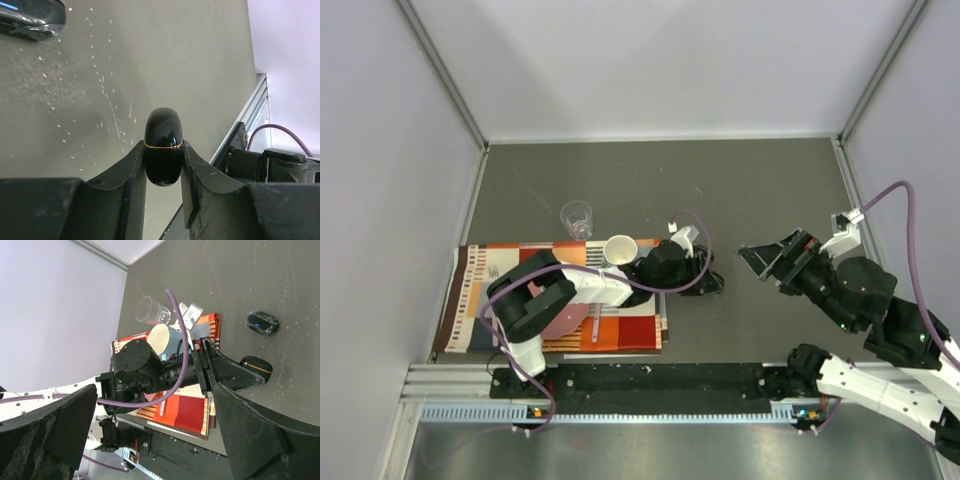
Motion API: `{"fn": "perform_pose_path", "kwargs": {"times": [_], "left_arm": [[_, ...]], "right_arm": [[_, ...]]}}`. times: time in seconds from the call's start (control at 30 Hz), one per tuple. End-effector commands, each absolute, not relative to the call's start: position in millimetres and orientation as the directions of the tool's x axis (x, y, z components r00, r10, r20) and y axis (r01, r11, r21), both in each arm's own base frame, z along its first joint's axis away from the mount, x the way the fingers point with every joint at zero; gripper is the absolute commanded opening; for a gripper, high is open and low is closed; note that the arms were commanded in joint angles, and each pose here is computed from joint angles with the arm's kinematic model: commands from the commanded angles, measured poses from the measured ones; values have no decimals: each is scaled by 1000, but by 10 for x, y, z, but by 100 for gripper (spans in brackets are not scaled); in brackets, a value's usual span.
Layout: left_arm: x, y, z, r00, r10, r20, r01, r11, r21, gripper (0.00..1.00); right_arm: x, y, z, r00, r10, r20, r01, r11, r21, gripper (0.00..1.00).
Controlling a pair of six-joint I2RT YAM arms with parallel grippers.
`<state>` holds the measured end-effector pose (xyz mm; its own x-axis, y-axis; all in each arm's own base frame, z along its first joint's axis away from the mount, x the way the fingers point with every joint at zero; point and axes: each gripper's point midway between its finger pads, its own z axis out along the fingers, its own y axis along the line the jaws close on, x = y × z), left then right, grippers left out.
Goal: Insert the wireless bluetooth earbuds into the charging case
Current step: Place the charging case at the center of the board.
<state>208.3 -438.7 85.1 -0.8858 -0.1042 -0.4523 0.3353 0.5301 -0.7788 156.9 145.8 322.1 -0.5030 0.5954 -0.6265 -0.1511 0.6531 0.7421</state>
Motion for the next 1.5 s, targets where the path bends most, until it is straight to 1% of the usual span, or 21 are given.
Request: {"fn": "perform_pose_path", "kwargs": {"times": [0.0, 0.27, 0.43, 0.63, 0.73, 0.83, 0.97, 1.1, 1.23, 1.43, 1.47], "left_arm": [[2250, -4392, 934, -857, -157, -491, 342, 541, -769, 5], [2309, -4318, 796, -865, -163, -474, 312, 565, -764, 7], [2351, -4336, 754, -863, -140, -486, 323, 587, -742, 10], [2327, -4356, 597, -886, -126, -447, 288, 604, -743, 13], [2347, -4342, 548, -886, -124, -448, 284, 620, -732, 13], [2352, -4300, 497, -885, -116, -451, 278, 644, -712, 20], [2407, -4255, 472, -882, -107, -459, 280, 663, -694, 23], [2435, -4230, 459, -883, -92, -460, 282, 682, -675, 30], [2437, -4217, 444, -886, -76, -457, 285, 689, -667, 40], [2412, -4197, 410, -892, -60, -449, 282, 701, -655, 43], [2420, -4194, 423, -890, -62, -451, 283, 700, -655, 45]], "right_arm": [[1568, 1366, 3264, -474, 603, -642, -156, 660, 735, 99], [1564, 1355, 3248, -474, 600, -645, -156, 664, 732, 99], [1565, 1349, 3226, -473, 602, -643, -150, 664, 733, 99], [1561, 1326, 3226, -466, 606, -645, -152, 664, 733, 99], [1560, 1311, 3221, -463, 607, -646, -149, 665, 732, 99], [1566, 1309, 3222, -460, 608, -647, -148, 666, 731, 99], [1568, 1308, 3213, -461, 609, -646, -145, 667, 731, 99], [1572, 1309, 3204, -460, 608, -647, -143, 668, 730, 99], [1567, 1308, 3204, -461, 609, -645, -144, 666, 732, 99], [1568, 1299, 3203, -458, 610, -646, -144, 666, 732, 99], [1563, 1301, 3205, -460, 610, -645, -146, 665, 733, 99]]}}
